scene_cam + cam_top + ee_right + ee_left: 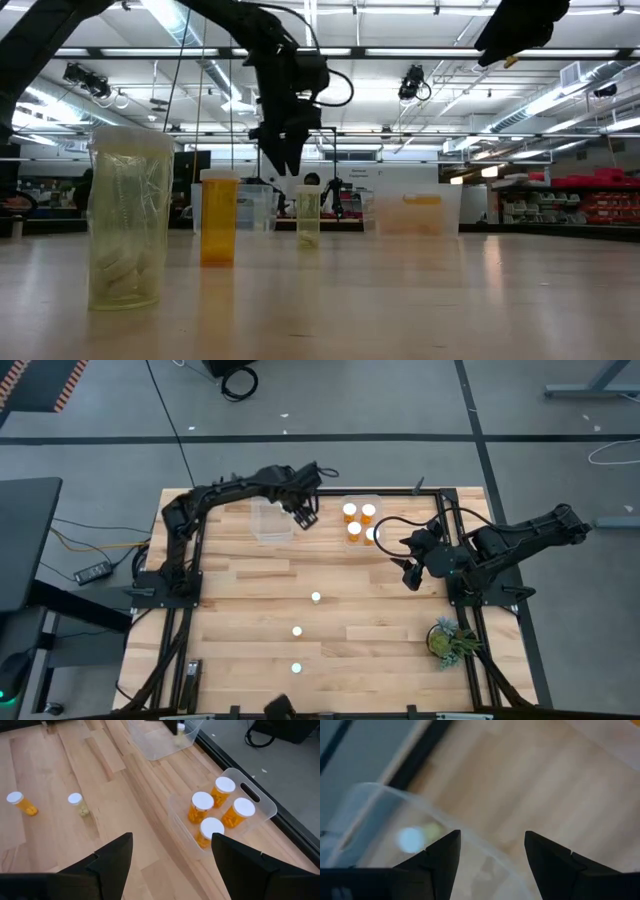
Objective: Pick and place medicine bottles into bin by pill shape (circle, oval)
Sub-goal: Put the yellow pill bottle into the left transparent bin
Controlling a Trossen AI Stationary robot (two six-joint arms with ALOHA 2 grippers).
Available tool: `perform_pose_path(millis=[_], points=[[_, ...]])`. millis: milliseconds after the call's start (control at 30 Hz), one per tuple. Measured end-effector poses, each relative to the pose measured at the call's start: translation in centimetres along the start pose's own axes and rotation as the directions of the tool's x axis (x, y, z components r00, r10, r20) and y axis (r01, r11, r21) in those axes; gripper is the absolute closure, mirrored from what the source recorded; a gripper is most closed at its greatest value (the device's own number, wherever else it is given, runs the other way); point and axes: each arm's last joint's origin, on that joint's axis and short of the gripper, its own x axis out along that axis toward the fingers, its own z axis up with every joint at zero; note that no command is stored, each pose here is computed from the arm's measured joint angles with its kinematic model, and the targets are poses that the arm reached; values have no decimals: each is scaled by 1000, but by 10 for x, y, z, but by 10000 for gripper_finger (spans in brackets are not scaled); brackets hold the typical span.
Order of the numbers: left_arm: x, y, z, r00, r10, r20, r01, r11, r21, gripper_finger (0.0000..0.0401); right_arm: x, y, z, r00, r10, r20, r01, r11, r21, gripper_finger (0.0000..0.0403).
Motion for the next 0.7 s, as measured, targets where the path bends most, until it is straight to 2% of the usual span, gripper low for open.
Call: perform_pose_path(millis=[267, 500, 700], points=[[-13, -67, -21, 981, -163, -109, 180, 968, 174, 172, 0, 0, 0, 1000, 0, 0, 0, 999, -37, 125], [-28, -123, -45, 971, -181, -158, 222, 928, 300, 172, 0, 0, -1, 1000, 18, -23, -20, 997, -71, 125], [-39, -157, -63, 966, -197, -167, 240, 922, 304, 172, 0, 0, -2, 999, 18, -34, -22, 993, -114, 125]])
